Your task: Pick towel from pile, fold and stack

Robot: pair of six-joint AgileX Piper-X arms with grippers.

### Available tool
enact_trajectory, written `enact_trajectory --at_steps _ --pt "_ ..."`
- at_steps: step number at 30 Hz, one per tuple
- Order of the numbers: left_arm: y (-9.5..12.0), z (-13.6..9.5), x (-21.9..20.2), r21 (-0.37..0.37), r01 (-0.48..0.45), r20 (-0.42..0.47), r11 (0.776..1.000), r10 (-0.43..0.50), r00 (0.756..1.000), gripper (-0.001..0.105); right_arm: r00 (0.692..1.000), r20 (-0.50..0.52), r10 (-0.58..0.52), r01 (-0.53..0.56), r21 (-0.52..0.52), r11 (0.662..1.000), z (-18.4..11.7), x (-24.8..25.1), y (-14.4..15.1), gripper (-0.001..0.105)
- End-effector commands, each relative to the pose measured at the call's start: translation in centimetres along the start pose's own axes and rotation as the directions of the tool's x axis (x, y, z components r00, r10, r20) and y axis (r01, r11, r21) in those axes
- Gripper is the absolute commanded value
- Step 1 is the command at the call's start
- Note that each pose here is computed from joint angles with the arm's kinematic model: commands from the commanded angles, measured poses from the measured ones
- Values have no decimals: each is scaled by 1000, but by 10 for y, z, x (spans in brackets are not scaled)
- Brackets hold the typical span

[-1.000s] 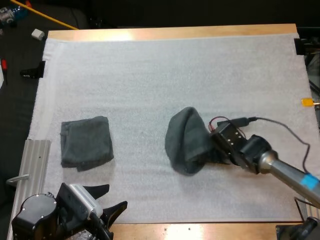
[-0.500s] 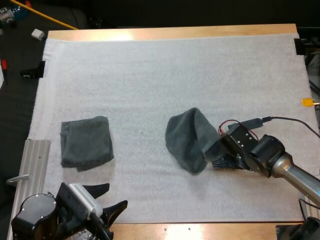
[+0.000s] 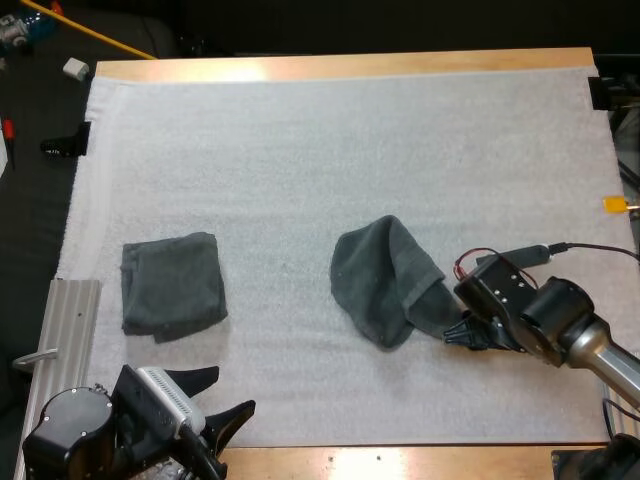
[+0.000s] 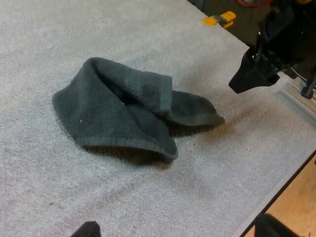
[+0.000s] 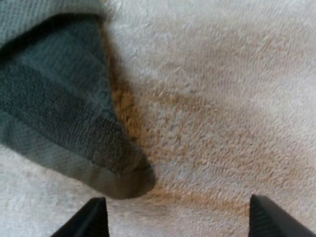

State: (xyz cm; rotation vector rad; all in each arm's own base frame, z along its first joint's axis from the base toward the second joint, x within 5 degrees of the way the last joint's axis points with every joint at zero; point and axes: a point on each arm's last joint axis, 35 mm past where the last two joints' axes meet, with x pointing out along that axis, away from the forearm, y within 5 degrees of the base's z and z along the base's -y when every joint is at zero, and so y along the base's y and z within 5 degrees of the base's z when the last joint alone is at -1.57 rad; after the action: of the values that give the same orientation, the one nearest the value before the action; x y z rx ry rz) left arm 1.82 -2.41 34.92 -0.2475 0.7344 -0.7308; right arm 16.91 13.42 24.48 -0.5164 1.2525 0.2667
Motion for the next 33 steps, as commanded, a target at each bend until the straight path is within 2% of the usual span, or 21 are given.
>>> enact_trajectory --at_steps 1,4,11,23,27,29,33 --pt "0 3 1 14 13 11 1000 -13 1000 61 1000 -14 27 -27 29 999 -5 2 -1 57" --pt "0 1 0 0 9 -2 1000 -9 1000 60 1000 -2 15 -15 25 1000 -5 -1 -1 57" --pt "0 0 1 -1 7 -2 1000 -7 1000 60 996 10 87 -87 91 992 -21 30 8 57" --pt "0 0 0 0 8 -5 1000 -8 1000 60 966 76 247 -258 269 928 -29 68 -8 55" --pt "0 0 0 -2 7 -3 1000 -7 1000 60 961 81 266 -278 291 915 -27 76 -9 48" --pt "-1 0 -1 -6 10 -2 1000 -10 1000 61 962 86 258 -272 277 921 -25 75 -7 52" --pt "0 0 0 -13 8 -7 1000 -8 1000 61 959 58 278 -283 286 916 -22 86 -3 52"
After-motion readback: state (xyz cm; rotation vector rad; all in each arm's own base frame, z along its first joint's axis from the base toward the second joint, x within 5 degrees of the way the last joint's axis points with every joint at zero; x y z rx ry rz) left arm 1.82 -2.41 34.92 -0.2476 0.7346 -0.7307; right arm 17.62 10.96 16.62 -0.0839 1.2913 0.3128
